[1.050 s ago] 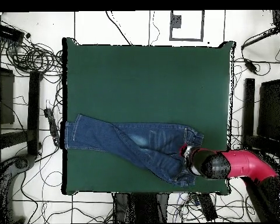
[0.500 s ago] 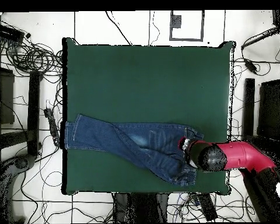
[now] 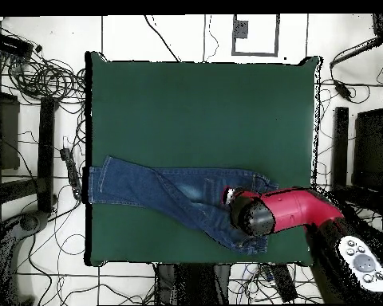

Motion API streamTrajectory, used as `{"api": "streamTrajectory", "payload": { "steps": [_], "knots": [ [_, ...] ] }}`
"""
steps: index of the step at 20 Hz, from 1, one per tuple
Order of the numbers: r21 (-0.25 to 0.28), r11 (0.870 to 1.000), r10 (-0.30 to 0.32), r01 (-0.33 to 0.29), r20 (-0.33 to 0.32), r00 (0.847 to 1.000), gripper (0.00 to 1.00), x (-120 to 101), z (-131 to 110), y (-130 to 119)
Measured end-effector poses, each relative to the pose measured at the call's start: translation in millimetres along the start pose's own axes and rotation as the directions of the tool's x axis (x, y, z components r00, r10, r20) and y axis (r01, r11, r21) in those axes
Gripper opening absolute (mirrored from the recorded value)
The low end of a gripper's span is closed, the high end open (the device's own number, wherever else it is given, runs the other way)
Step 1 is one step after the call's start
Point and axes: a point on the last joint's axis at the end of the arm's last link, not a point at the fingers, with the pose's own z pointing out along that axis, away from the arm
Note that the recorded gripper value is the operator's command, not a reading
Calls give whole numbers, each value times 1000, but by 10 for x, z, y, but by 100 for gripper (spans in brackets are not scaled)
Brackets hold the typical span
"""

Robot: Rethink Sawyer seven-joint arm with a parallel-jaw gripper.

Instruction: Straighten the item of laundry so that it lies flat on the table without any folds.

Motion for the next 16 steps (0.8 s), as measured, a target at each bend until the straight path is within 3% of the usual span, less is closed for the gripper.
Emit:
{"api": "streamTrajectory", "payload": {
  "steps": [9,16],
  "knots": [
    [-1,999,-51,51,83,995,0,623,274,380],
    [-19,999,-31,34,129,991,0,1043,493,335]
  ]
}}
